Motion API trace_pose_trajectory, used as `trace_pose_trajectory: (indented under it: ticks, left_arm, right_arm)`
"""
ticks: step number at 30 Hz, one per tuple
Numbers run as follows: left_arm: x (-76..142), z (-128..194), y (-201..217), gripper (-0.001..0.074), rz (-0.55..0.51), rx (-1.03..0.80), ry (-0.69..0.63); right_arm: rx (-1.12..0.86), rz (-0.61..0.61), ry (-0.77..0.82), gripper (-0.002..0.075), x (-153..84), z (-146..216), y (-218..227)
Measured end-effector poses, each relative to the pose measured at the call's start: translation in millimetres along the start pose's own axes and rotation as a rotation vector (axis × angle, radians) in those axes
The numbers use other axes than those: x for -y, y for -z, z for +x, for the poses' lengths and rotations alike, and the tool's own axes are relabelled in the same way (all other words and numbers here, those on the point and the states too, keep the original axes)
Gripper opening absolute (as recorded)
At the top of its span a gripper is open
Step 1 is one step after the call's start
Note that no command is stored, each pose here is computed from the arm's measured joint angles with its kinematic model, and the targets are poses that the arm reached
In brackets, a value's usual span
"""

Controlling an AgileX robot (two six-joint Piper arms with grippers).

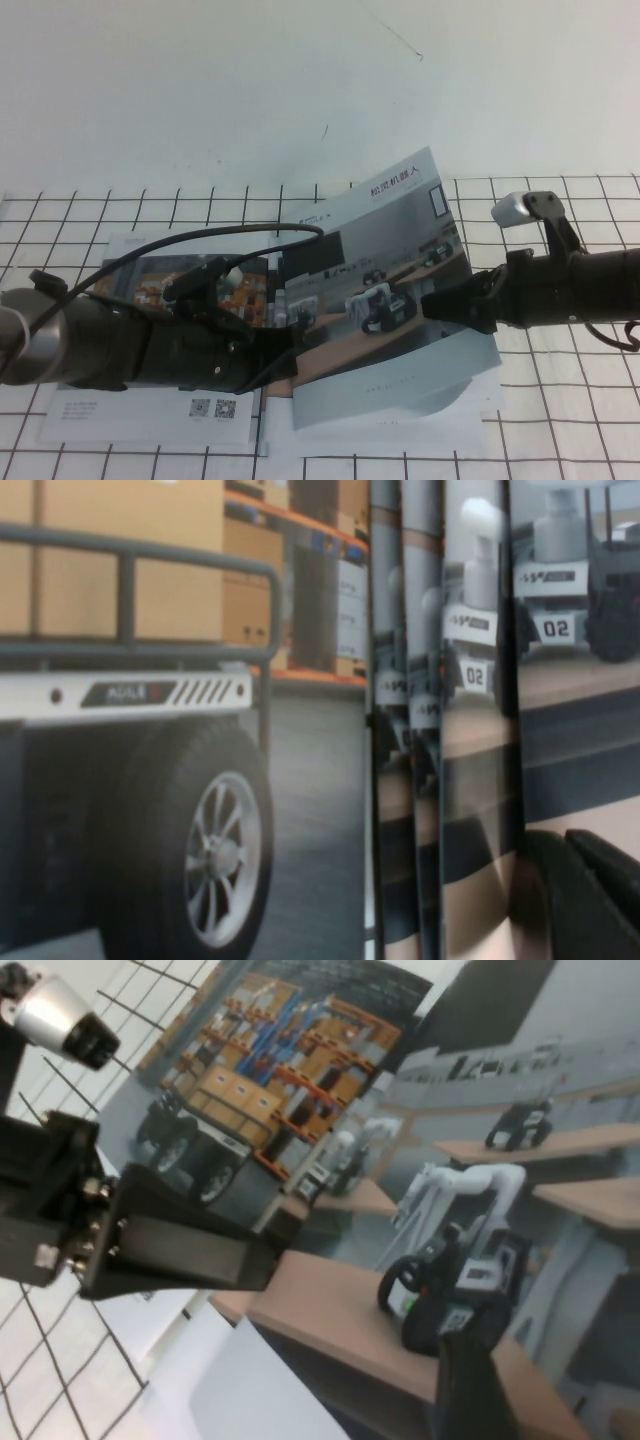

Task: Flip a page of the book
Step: Open the closed book

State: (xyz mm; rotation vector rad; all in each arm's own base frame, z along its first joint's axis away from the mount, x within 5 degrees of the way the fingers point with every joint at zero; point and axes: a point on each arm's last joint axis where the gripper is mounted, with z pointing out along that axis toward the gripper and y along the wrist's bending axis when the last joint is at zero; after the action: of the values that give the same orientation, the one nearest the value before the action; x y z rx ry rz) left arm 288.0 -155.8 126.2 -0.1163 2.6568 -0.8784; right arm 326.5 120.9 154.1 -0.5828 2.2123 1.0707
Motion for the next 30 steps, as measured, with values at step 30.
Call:
trace_pose_trajectory:
  ticks: [30]
  left_arm:
    - [-0.3, 0.8, -0.9, -0.0004, 0.003, -0.008, -0.006]
  right_arm:
    - [0.145, -0.206, 0.061, 0.0333, -41.9, -27.0, 22.0]
